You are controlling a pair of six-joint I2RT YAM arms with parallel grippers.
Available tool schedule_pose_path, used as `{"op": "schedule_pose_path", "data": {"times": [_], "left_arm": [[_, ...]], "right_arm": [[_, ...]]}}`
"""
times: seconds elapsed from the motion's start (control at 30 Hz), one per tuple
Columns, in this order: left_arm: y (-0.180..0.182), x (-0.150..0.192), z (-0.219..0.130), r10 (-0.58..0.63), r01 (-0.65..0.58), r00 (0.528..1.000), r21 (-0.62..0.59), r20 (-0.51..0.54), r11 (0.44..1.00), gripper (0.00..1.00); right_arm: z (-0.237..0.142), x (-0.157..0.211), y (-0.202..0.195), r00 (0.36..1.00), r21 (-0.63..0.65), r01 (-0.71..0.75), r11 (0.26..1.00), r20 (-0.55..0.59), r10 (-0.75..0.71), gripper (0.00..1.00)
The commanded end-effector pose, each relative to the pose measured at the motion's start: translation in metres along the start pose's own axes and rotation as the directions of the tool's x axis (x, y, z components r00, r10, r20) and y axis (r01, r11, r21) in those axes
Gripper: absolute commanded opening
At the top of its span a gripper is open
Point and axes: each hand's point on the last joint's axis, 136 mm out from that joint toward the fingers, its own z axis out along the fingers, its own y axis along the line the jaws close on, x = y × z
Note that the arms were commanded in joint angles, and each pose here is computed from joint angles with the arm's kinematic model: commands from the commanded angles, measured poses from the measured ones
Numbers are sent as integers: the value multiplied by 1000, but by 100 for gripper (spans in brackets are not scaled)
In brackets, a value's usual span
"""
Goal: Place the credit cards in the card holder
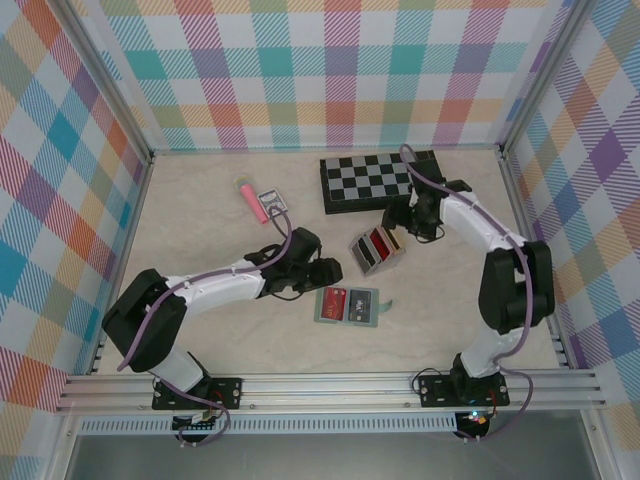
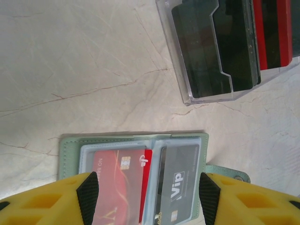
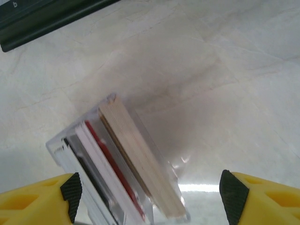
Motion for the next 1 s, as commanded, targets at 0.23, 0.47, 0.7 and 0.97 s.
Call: {"op": "schedule_pose_path", "data": {"times": [0.23, 0.47, 0.7, 0.97], "left_arm": [[17, -7, -4, -58, 58, 998, -7, -4, 998, 61], [16, -21, 2, -113, 113, 994, 26, -6, 993, 61], [15, -38, 18, -164, 164, 986, 26, -16, 986, 60], [12, -56, 38, -195, 195, 981, 27, -9, 980, 59]], "right_arm": [[26, 10, 48, 987, -282, -29, 959, -161, -18, 78], [19, 36, 83, 977, -391, -5, 920, -200, -80, 76], [11, 46, 90, 977, -335, 66, 940, -171, -129, 75], [1, 33, 50, 986, -84, 143, 986, -73, -149, 73]]}}
